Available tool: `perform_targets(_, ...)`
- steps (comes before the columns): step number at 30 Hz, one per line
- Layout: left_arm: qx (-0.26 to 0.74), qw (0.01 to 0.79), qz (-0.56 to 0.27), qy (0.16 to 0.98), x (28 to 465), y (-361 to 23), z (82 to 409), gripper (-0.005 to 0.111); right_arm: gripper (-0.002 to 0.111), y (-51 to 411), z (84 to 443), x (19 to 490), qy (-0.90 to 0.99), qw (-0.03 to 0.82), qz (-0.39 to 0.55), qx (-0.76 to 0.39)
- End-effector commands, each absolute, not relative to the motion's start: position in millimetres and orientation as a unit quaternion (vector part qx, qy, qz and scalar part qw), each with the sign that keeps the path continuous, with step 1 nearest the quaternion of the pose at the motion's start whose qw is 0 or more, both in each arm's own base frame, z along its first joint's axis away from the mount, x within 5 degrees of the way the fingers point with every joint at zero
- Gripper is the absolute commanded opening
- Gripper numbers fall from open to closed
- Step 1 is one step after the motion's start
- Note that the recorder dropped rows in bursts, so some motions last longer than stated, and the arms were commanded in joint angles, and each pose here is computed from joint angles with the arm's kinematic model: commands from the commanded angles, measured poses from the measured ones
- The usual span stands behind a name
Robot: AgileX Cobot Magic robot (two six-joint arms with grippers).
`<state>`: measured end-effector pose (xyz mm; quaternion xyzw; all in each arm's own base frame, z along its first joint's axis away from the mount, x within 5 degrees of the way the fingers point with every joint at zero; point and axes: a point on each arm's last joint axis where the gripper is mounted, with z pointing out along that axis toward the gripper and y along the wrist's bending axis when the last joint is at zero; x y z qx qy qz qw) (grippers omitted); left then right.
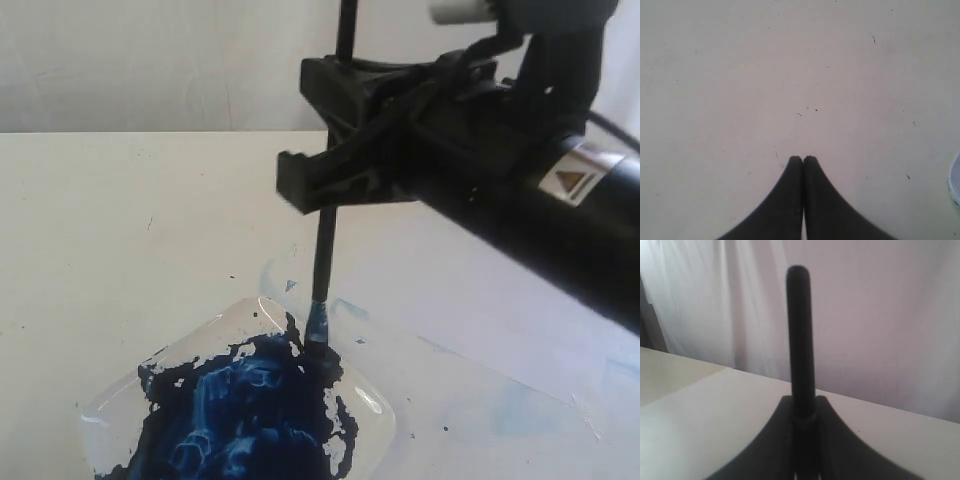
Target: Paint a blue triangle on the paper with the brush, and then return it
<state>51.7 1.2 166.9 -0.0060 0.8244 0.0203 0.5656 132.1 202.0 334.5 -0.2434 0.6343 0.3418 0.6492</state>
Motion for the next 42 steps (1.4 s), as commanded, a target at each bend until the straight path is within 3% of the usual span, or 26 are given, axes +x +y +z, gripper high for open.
perform_targets(1, -0.01, 0.567, 0.018, 0.824, 51.6, 1.1, 166.1, 0.0, 0.0, 188.6, 352.6, 140.0, 0.648, 0.637, 0.34, -0.241)
perform_targets(13, -0.01, 0.567, 0.018, 0.824, 51.6, 1.1, 166.1, 0.0, 0.0, 202.9, 405.5, 145.2, 0.614, 0.652, 0.338, -0.291)
perform_targets(31, -0.01, 0.567, 0.018, 0.824, 51.6, 1.1, 166.1, 0.0, 0.0, 254.5, 420.2, 174.1, 0.648, 0.598, 0.328, -0.339)
perform_targets(42, -0.01, 0.567, 0.018, 0.824, 51.6, 1.1, 166.1, 0.0, 0.0, 265.6, 429.3, 168.0, 0.644, 0.556, 0.351, -0.391)
